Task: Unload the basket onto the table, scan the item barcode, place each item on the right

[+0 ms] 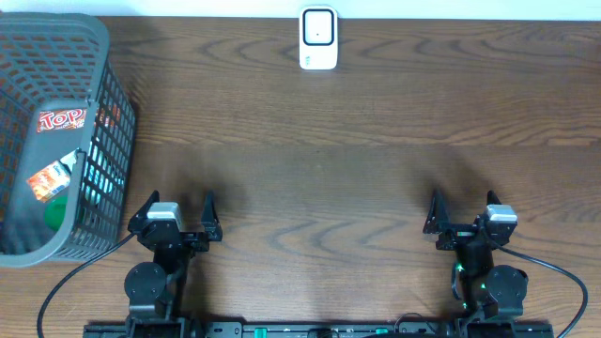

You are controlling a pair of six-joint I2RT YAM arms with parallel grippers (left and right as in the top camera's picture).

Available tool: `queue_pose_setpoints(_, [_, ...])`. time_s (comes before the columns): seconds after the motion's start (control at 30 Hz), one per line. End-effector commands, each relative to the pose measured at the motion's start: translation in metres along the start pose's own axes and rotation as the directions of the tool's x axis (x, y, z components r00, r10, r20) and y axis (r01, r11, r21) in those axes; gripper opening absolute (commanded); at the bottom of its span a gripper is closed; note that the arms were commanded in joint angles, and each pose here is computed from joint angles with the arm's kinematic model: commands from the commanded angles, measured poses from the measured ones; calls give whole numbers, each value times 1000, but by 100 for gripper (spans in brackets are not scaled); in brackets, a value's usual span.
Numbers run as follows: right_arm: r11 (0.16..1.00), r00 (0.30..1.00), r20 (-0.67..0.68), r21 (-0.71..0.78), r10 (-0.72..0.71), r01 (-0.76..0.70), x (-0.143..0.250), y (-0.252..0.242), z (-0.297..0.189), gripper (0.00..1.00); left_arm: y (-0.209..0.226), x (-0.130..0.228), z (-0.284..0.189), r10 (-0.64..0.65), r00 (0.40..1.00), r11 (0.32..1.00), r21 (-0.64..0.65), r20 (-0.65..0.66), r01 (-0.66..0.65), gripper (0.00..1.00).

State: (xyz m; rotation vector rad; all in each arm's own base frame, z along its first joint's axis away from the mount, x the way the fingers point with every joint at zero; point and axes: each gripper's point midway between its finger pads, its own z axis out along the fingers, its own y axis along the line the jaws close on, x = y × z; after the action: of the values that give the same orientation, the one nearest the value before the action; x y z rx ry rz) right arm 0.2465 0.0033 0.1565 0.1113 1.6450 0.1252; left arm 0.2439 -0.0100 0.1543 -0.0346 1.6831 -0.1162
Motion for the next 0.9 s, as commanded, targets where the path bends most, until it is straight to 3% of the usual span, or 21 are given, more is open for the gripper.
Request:
queue_pose_setpoints(0.0, [1000,1000,2,8,10,-10,0,-2,0,99,-3,15,2,12,999,1000,23,-34,-11,100])
queue_pose_setpoints(0.87, [1000,1000,2,8,10,-10,0,-2,0,99,1,12,2,12,1000,1000,-2,-22,-12,100])
